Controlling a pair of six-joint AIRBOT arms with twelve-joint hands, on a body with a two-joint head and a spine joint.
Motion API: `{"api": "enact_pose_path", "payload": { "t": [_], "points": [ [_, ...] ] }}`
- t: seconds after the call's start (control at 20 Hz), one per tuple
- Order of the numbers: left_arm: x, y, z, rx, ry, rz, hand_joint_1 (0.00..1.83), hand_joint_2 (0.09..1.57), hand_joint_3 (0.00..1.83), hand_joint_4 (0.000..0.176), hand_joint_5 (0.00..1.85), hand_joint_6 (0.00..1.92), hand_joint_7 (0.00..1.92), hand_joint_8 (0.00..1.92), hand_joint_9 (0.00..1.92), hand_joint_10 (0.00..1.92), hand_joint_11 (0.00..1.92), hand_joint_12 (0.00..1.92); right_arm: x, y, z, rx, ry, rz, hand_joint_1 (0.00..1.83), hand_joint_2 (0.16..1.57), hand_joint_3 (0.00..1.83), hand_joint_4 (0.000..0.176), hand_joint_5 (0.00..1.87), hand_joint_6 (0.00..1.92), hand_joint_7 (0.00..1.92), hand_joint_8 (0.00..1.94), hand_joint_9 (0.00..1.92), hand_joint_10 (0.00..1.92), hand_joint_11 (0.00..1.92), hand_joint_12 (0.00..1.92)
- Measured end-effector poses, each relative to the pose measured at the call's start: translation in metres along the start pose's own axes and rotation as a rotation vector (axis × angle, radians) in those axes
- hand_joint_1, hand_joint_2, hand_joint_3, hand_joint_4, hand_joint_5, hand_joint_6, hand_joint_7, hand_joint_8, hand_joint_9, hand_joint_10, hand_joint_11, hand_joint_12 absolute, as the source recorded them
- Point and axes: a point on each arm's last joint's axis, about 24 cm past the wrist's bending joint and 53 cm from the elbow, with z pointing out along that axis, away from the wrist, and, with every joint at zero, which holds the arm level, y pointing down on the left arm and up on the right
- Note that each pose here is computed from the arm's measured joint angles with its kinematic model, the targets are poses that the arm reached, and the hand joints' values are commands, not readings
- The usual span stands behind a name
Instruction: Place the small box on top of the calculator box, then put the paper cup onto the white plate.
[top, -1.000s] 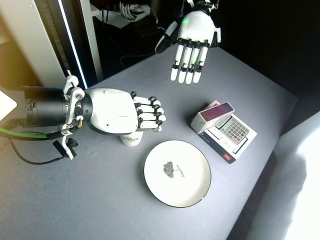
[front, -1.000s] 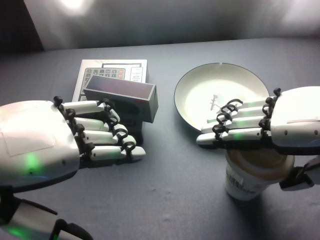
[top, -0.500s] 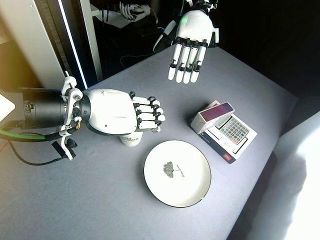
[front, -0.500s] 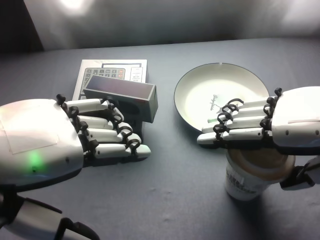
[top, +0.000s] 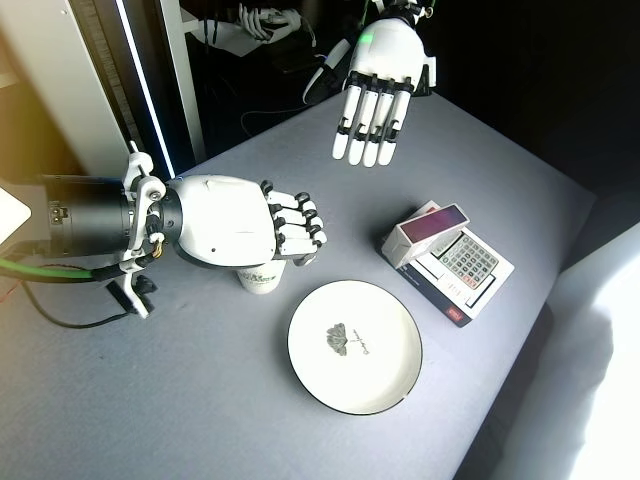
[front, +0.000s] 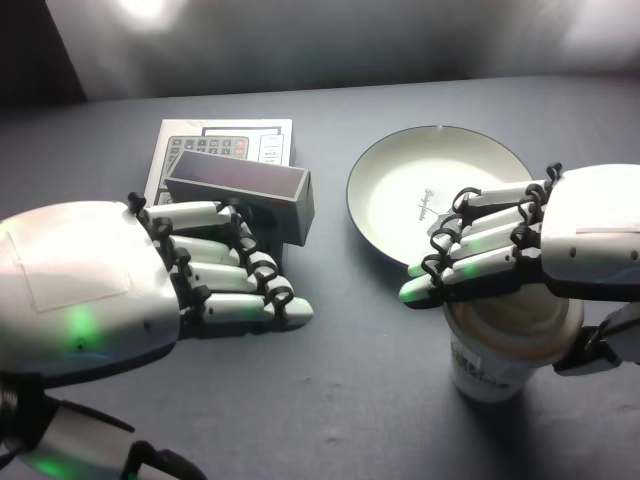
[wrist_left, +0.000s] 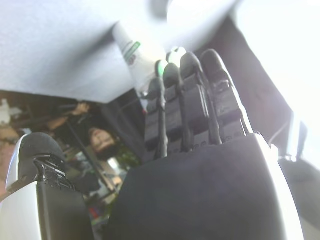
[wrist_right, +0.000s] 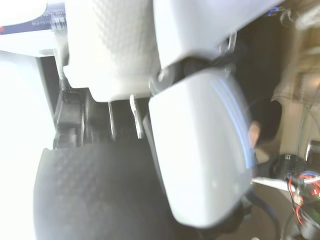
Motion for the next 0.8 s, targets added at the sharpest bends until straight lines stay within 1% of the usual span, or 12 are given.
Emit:
{"api": "enact_pose_path", "payload": {
  "t": [0.05,0.1,0.2,0.25,0.3,0.35,0.4,0.45,0.5,0.55,0.7,0.8],
  "points": [
    [-0.002,0.000,0.000,0.001,-0.004,0.003,0.29,1.01,0.00,0.000,0.28,0.01,0.36,0.01,0.36,0.01,0.00,0.75,-0.001,0.000,0.000,0.000,-0.003,0.004,1.37,1.15,0.00,0.000,0.92,1.07,0.92,0.96,0.73,1.30,0.48,1.37],
    [-0.003,-0.001,0.001,0.003,-0.008,0.003,0.29,1.01,0.00,0.000,0.28,0.00,0.35,0.01,0.35,0.01,0.00,0.76,-0.001,0.000,0.000,0.000,-0.006,0.009,1.36,1.15,0.00,0.000,0.94,1.09,0.92,0.99,0.73,1.34,0.51,1.40],
    [-0.005,-0.002,0.001,0.006,-0.013,0.007,0.29,1.02,0.00,0.000,0.30,0.01,0.37,0.01,0.38,0.01,0.00,0.81,-0.006,0.000,0.000,-0.001,-0.026,0.036,1.37,1.13,0.00,0.000,0.96,1.06,0.96,0.92,0.79,1.30,0.58,1.40],
    [-0.005,-0.002,0.001,0.007,-0.011,0.007,0.29,1.02,0.00,0.000,0.30,0.01,0.37,0.00,0.38,0.01,0.00,0.80,-0.012,0.001,0.000,-0.002,-0.046,0.054,1.37,1.12,0.00,0.000,1.00,1.00,1.00,0.85,0.82,1.28,0.59,1.41],
    [-0.004,-0.003,0.001,0.009,-0.007,0.007,0.30,1.02,0.00,0.000,0.32,0.01,0.40,0.01,0.40,0.01,0.00,0.84,-0.016,0.001,0.000,-0.002,-0.058,0.064,1.37,1.11,0.00,0.000,1.02,0.98,1.00,0.84,0.81,1.27,0.58,1.40],
    [-0.003,-0.003,0.001,0.012,-0.002,0.009,0.31,1.02,0.00,0.000,0.33,0.01,0.40,0.01,0.40,0.01,0.00,0.84,-0.022,0.001,0.001,0.002,-0.073,0.069,1.37,1.13,0.00,0.000,0.98,1.03,0.98,0.89,0.78,1.32,0.55,1.42],
    [-0.002,-0.003,0.001,0.012,0.000,0.011,0.31,1.03,0.00,0.000,0.33,0.01,0.40,0.01,0.41,0.01,0.00,0.84,-0.026,0.001,0.001,0.007,-0.084,0.074,1.37,1.14,0.00,0.000,0.96,1.07,0.96,0.91,0.78,1.33,0.55,1.43],
    [-0.002,-0.003,0.001,0.011,0.001,0.011,0.31,1.03,0.00,0.000,0.31,0.00,0.38,0.00,0.39,0.00,0.00,0.81,-0.029,0.000,0.001,0.012,-0.091,0.068,1.36,1.15,0.00,0.000,0.94,1.10,0.94,0.95,0.75,1.36,0.54,1.45],
    [-0.002,-0.003,0.001,0.011,0.000,0.009,0.31,1.04,0.00,0.000,0.33,0.01,0.39,0.00,0.39,0.00,0.00,0.83,-0.038,-0.001,0.001,0.020,-0.116,0.083,1.36,1.15,0.00,0.000,0.93,1.13,0.92,0.97,0.74,1.37,0.54,1.45],
    [-0.002,-0.003,0.001,0.011,0.000,0.009,0.28,1.04,0.00,0.000,0.34,0.01,0.39,0.00,0.39,0.00,0.00,0.83,-0.046,0.000,0.001,0.018,-0.140,0.094,1.36,1.15,0.00,0.000,0.91,1.11,0.90,0.98,0.79,1.39,0.58,1.55],
    [-0.002,-0.003,0.001,0.011,0.000,0.009,0.30,1.04,0.00,0.000,0.35,0.00,0.40,0.00,0.39,0.00,0.00,0.79,-0.066,0.006,0.000,0.002,-0.193,0.118,1.37,1.13,0.00,0.000,0.95,1.05,0.95,0.92,0.82,1.33,0.60,1.52],
    [-0.003,-0.003,0.001,0.012,-0.003,0.010,0.30,1.04,0.00,0.000,0.34,0.00,0.41,0.00,0.40,0.00,0.00,0.80,-0.081,0.012,-0.001,-0.014,-0.239,0.106,1.35,1.17,0.00,0.000,0.91,1.14,0.88,1.02,0.72,1.41,0.54,1.52]
  ]
}}
